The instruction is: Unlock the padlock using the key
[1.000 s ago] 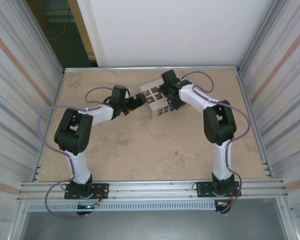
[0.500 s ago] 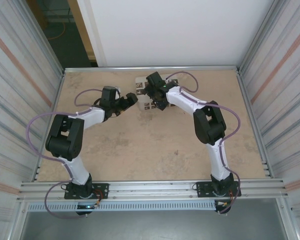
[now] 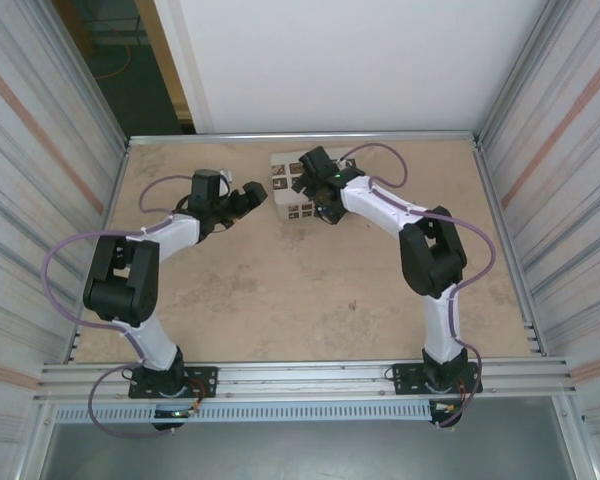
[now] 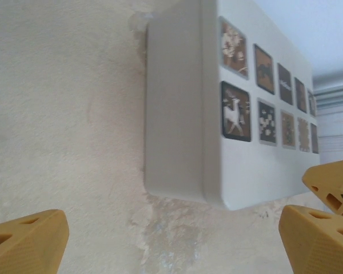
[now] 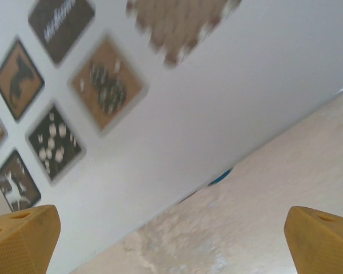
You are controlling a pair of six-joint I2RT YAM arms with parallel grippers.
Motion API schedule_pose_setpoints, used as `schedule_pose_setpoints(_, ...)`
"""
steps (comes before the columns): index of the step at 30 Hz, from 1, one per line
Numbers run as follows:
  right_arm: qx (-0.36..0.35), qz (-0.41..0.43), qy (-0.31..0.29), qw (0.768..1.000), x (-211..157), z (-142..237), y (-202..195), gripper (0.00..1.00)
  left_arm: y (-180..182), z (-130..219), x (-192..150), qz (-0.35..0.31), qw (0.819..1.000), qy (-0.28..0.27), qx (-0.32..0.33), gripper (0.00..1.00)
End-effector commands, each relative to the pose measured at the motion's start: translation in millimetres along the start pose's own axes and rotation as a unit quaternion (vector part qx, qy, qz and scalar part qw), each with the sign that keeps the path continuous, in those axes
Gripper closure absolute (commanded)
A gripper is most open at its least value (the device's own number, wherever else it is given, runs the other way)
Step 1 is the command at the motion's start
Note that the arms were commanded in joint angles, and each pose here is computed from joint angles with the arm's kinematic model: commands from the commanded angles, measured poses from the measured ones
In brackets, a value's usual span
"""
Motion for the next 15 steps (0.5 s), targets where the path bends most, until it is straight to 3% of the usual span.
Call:
schedule_pose_setpoints(1,-0.031,0.001,-0.037,0.999,29,18,-25,0.01,-17,-4,9,-0.027,0.999,0.009,-0.034,0.05)
schedule_pose_setpoints(7,-0.062,-0.024,-0.044,0.997,58,4,-57,0.01,-27,-25,13,-0.034,0.998,0.038,-0.049,0.06)
schedule_pose_setpoints(15,-0.023,0.004,-0.04,0.999,74,-23,-62,0.01,-38,-58,14,-0.044,0.995,0.074,-0.058,0.07)
Point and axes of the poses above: each hand's point on the last joint's axis, 136 mm out from that joint toward the fingers, its own z axis back along the fingers, its own y axis along the line the jaws close on, x = y × z, the point moved 10 cm from there along z, back along the fingers, and after that the axes turned 13 degrees about z, right-handed, at the moved point
